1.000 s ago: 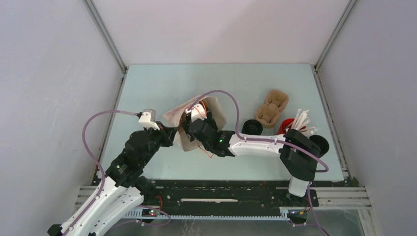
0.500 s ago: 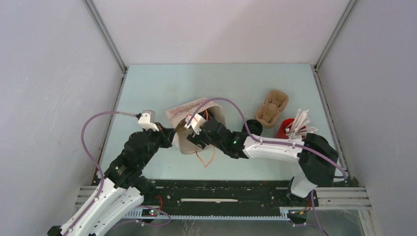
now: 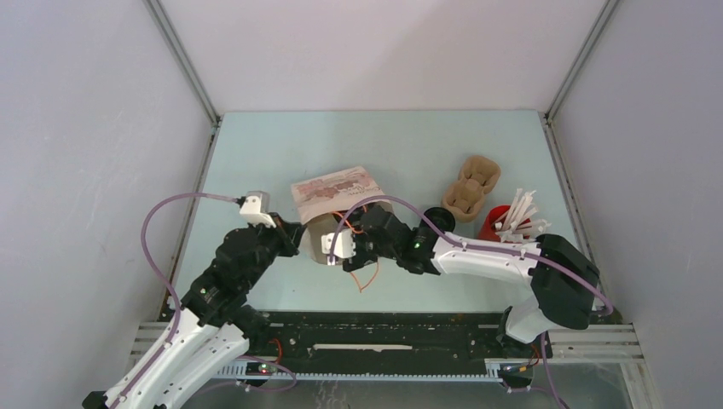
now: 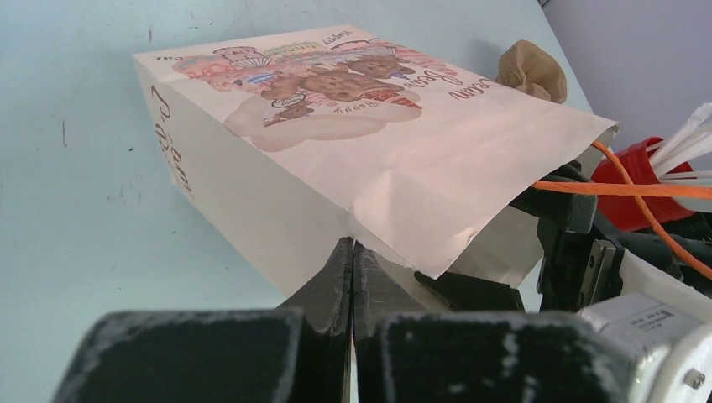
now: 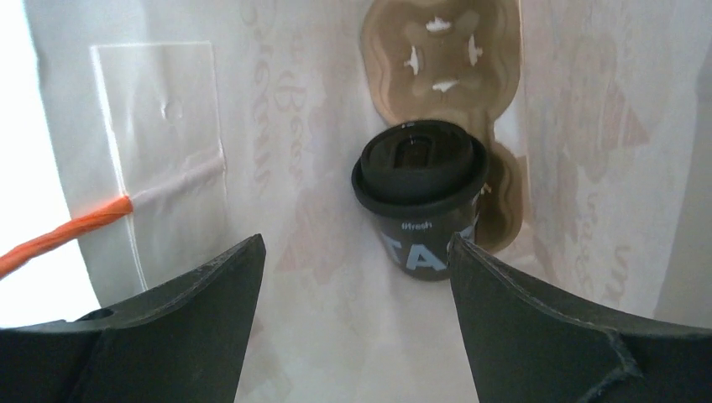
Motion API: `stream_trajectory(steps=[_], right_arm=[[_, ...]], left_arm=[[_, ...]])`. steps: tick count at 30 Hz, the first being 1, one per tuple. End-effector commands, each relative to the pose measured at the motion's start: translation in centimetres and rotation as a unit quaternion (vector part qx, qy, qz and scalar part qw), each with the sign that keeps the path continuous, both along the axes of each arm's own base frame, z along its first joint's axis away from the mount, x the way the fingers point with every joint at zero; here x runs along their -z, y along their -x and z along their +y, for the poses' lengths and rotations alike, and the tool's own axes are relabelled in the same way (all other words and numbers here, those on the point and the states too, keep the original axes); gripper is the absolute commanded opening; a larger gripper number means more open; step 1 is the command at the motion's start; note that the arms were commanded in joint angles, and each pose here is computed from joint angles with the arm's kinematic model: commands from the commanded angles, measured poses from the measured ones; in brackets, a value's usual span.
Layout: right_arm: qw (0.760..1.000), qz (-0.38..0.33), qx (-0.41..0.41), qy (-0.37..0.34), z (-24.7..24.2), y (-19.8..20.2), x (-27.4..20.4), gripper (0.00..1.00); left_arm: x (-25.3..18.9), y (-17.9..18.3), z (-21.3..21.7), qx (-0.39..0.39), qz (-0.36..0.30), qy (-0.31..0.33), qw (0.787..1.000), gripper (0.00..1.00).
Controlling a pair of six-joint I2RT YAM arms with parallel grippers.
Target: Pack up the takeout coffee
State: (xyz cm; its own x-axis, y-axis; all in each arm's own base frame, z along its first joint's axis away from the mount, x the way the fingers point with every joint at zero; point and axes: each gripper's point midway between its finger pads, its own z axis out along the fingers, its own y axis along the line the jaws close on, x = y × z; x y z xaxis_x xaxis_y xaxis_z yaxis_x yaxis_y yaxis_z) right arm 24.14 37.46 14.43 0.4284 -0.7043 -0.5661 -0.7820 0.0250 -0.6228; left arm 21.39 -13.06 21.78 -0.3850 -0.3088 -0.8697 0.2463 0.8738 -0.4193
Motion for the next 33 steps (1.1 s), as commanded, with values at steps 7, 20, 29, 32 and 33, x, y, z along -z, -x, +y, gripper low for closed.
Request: stream_trajectory(steps=[7,20,29,32,33], right_arm=[[0.994,-0.033,-0.101,0.016,2.9,-2.5,-0.2,0.94],[0.997,-0.046,-0.056,0.005,4.7,-8.1,1.0,1.0],[0.997,-0.05,-0.046,0.031,4.5,-9.9,3.7,1.0],[0.997,-0.06,-0.044,0.019,5.0,-10.4,3.6,0.99],[0.997,-0.065,-0.044,0.013,5.3,-10.5,3.4,0.99]], left_arm=[[0.2,0.2,-0.6,0.017,-0.001,0.004,1.0,0.0],[0.3,0.2,-0.9,0.022,0.002,0.008,1.0,0.0],[0.3,0.4,-0.5,0.014,0.001,0.007,1.0,0.0],[0.4,0.4,-0.4,0.011,0.002,0.007,1.0,0.0],[0.4,0.3,-0.4,0.011,0.002,0.008,1.0,0.0]])
